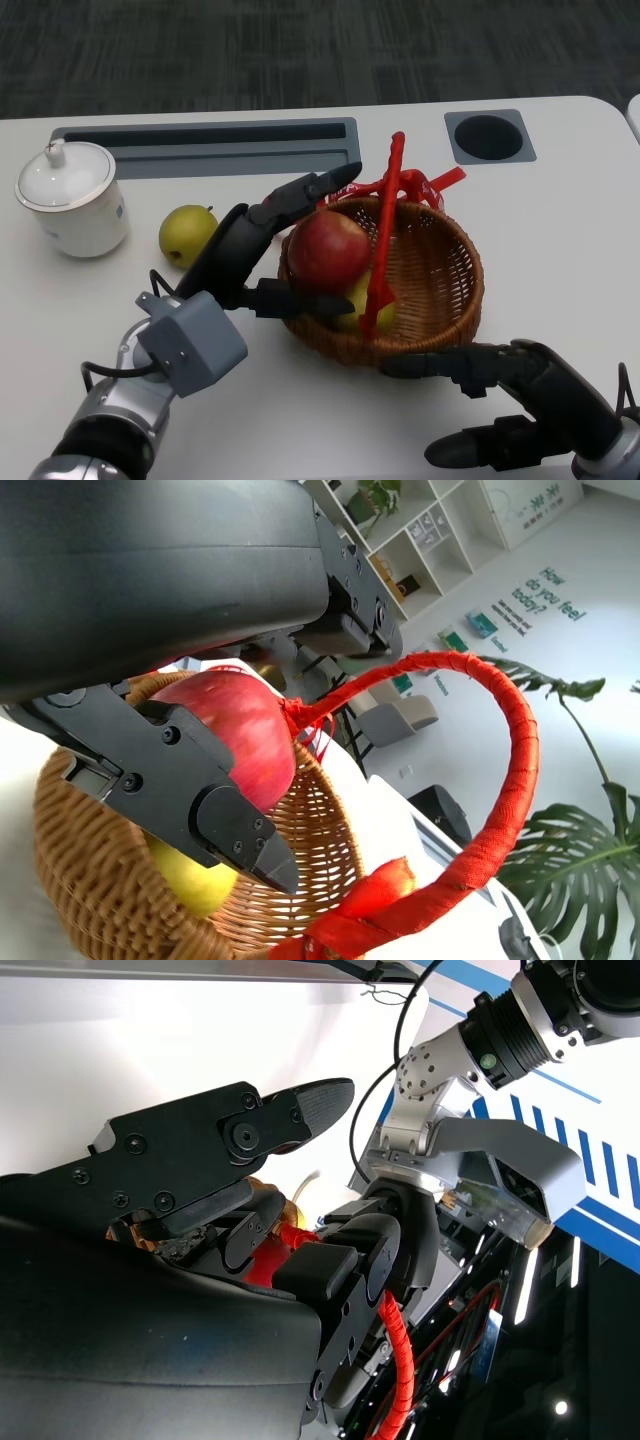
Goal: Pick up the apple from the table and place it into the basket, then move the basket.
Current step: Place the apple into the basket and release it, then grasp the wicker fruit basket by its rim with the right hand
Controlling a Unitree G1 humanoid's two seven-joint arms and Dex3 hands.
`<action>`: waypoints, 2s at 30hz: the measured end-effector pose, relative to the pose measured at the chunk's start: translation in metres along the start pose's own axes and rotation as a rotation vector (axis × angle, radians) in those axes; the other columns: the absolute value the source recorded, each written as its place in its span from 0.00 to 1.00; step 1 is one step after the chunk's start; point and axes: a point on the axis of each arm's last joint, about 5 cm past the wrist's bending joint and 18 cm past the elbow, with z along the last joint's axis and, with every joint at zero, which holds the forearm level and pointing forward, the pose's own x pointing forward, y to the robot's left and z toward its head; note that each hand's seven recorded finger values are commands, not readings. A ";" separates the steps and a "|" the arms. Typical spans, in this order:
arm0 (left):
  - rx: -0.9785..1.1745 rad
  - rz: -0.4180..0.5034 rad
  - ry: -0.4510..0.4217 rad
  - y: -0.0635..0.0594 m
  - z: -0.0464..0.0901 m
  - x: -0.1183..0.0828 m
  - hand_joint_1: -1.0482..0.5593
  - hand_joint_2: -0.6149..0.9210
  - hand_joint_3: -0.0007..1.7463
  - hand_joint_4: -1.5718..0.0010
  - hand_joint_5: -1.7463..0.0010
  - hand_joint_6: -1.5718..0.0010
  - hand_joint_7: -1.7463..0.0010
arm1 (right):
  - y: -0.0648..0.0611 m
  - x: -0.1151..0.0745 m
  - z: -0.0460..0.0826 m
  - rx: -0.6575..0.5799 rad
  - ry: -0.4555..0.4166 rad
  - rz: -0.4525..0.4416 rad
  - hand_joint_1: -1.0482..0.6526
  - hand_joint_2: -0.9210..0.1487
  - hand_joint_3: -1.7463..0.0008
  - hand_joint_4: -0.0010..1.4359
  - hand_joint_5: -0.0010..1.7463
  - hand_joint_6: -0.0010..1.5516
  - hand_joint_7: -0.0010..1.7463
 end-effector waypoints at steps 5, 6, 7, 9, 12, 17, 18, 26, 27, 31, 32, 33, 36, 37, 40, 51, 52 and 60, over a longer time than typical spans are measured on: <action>0.032 -0.010 -0.032 0.010 0.004 0.001 0.34 0.84 0.00 0.94 1.00 0.89 1.00 | 0.000 0.000 0.000 -0.001 0.000 0.001 0.31 0.06 1.00 0.57 0.00 0.45 0.00; 0.037 -0.007 -0.041 0.012 0.005 0.002 0.33 0.85 0.00 0.94 1.00 0.89 1.00 | 0.000 0.000 0.000 -0.001 -0.001 0.001 0.31 0.06 1.00 0.57 0.00 0.46 0.00; 0.043 -0.005 -0.050 0.013 0.006 0.002 0.33 0.85 0.00 0.94 1.00 0.89 1.00 | 0.000 0.000 0.000 -0.001 -0.001 0.001 0.32 0.06 1.00 0.57 0.00 0.46 0.00; 0.055 -0.002 -0.068 0.016 0.008 0.003 0.32 0.85 0.01 0.93 1.00 0.88 1.00 | 0.000 0.000 0.000 -0.002 -0.002 0.001 0.32 0.06 1.00 0.57 0.00 0.46 0.00; 0.077 0.008 -0.100 0.020 0.011 0.001 0.33 0.86 0.01 0.92 0.99 0.87 0.99 | -0.001 0.000 0.001 -0.010 -0.012 0.001 0.32 0.06 1.00 0.57 0.00 0.46 0.00; 0.098 0.046 -0.140 0.025 0.014 -0.018 0.36 0.89 0.01 0.87 0.98 0.81 0.98 | -0.008 0.000 0.002 -0.042 -0.033 -0.009 0.32 0.08 1.00 0.56 0.00 0.45 0.00; 0.102 0.052 -0.141 0.027 0.014 -0.024 0.36 0.90 0.01 0.86 0.98 0.80 0.98 | -0.011 0.000 0.003 -0.053 -0.038 -0.010 0.32 0.08 1.00 0.55 0.00 0.45 0.00; 0.096 0.119 -0.109 0.034 0.013 -0.063 0.39 0.90 0.00 0.75 0.97 0.71 0.98 | -0.046 0.000 0.016 -0.214 -0.102 0.030 0.31 0.07 1.00 0.54 0.00 0.43 0.00; 0.095 0.124 -0.104 0.034 0.013 -0.067 0.39 0.90 0.00 0.75 0.97 0.71 0.98 | -0.051 0.000 0.017 -0.234 -0.108 0.038 0.31 0.06 0.99 0.53 0.00 0.43 0.00; 0.105 0.137 -0.080 0.035 0.013 -0.081 0.38 0.90 0.00 0.72 0.97 0.69 0.99 | -0.070 0.006 0.024 -0.320 -0.133 0.069 0.31 0.06 1.00 0.54 0.01 0.43 0.00; 0.107 0.140 -0.075 0.035 0.013 -0.084 0.38 0.90 0.00 0.72 0.98 0.69 0.99 | -0.074 0.008 0.026 -0.342 -0.140 0.077 0.30 0.06 1.00 0.54 0.01 0.43 0.00; 0.109 0.144 -0.071 0.035 0.014 -0.087 0.37 0.90 0.00 0.71 0.98 0.69 0.99 | -0.077 0.010 0.027 -0.361 -0.144 0.086 0.30 0.06 1.00 0.54 0.00 0.43 0.00; 0.110 0.153 -0.056 0.034 0.014 -0.095 0.37 0.90 0.00 0.70 0.98 0.68 0.99 | -0.083 0.014 0.028 -0.398 -0.146 0.122 0.30 0.06 1.00 0.53 0.00 0.43 0.00; 0.110 0.155 -0.051 0.034 0.014 -0.097 0.37 0.90 0.00 0.69 0.98 0.68 0.99 | -0.084 0.016 0.028 -0.408 -0.145 0.138 0.30 0.06 1.00 0.53 0.00 0.42 0.00; 0.108 0.158 -0.038 0.033 0.014 -0.101 0.36 0.90 0.00 0.68 0.98 0.67 0.99 | -0.089 0.025 0.028 -0.442 -0.142 0.208 0.29 0.03 0.99 0.50 0.00 0.40 0.00; 0.093 0.171 -0.043 0.028 0.013 -0.103 0.35 0.90 0.00 0.63 0.98 0.63 0.99 | -0.110 0.078 0.033 -0.633 -0.088 0.542 0.22 0.01 0.98 0.50 0.01 0.38 0.01; 0.091 0.173 -0.043 0.028 0.013 -0.103 0.35 0.90 0.00 0.63 0.98 0.62 0.99 | -0.110 0.083 0.033 -0.652 -0.075 0.570 0.22 0.01 0.99 0.50 0.01 0.38 0.01; 0.084 0.199 -0.063 0.024 0.014 -0.105 0.34 0.90 0.00 0.61 0.98 0.60 0.99 | -0.105 0.102 0.024 -0.794 0.040 0.723 0.20 0.02 1.00 0.53 0.01 0.40 0.01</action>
